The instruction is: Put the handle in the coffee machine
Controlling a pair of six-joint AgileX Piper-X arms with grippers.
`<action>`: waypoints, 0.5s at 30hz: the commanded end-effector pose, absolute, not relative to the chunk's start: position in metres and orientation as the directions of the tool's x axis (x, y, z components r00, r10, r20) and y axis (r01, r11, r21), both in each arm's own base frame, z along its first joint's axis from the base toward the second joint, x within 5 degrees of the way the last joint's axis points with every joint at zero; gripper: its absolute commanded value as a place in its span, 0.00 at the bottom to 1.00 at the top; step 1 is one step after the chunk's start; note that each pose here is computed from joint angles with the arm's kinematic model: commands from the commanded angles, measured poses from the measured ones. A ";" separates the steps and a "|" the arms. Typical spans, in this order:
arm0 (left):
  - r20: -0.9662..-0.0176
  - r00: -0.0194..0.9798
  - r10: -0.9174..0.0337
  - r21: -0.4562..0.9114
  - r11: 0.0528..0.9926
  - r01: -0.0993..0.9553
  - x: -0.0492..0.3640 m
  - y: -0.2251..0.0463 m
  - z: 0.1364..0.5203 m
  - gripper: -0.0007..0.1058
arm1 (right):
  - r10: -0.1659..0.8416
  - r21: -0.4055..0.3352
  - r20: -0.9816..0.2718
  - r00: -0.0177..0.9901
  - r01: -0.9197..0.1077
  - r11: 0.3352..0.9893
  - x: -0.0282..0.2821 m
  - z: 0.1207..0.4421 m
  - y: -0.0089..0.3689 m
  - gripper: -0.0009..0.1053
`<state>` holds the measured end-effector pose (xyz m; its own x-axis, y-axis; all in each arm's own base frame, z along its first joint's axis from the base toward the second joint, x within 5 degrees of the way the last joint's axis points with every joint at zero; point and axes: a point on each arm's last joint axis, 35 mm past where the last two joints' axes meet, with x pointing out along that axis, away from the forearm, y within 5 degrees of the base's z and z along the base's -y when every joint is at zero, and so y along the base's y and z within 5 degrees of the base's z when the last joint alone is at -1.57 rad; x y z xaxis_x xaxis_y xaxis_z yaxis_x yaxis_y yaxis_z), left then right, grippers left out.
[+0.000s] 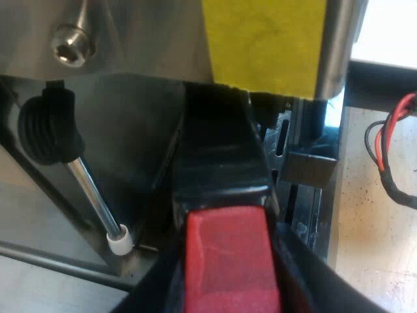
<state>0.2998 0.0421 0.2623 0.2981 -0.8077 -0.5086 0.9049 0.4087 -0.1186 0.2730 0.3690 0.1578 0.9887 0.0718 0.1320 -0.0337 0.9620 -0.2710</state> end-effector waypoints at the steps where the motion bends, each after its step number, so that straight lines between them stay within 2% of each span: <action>1: -0.414 0.308 -0.857 -0.049 0.359 0.932 0.290 0.041 0.284 0.19 | 0.038 -0.160 0.212 0.976 -0.004 0.987 0.273 0.182 0.366 0.35; 3: -0.414 0.308 -0.857 -0.049 0.359 0.932 0.290 0.041 0.284 0.30 | 0.037 -0.158 0.214 0.976 -0.003 0.987 0.273 0.183 0.366 0.35; 4: -0.441 0.307 -0.844 -0.053 0.366 0.929 0.289 0.042 0.283 0.52 | 0.037 -0.158 0.214 0.976 -0.003 0.988 0.273 0.184 0.366 0.35; 10: -0.465 0.313 -0.828 -0.050 0.377 0.925 0.289 0.044 0.282 0.52 | 0.036 -0.155 0.216 0.976 -0.003 0.988 0.273 0.185 0.366 0.35; 15: -0.436 0.336 -0.835 -0.048 0.394 0.918 0.287 0.050 0.284 0.52 | 0.036 -0.155 0.216 0.976 -0.003 0.988 0.273 0.185 0.366 0.35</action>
<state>0.2891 0.0507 0.2783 0.3310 -0.8244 -0.4592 0.9132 0.4024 -0.0642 0.2729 0.3673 0.1580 0.9893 0.0541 0.1353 -0.0170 0.9650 -0.2616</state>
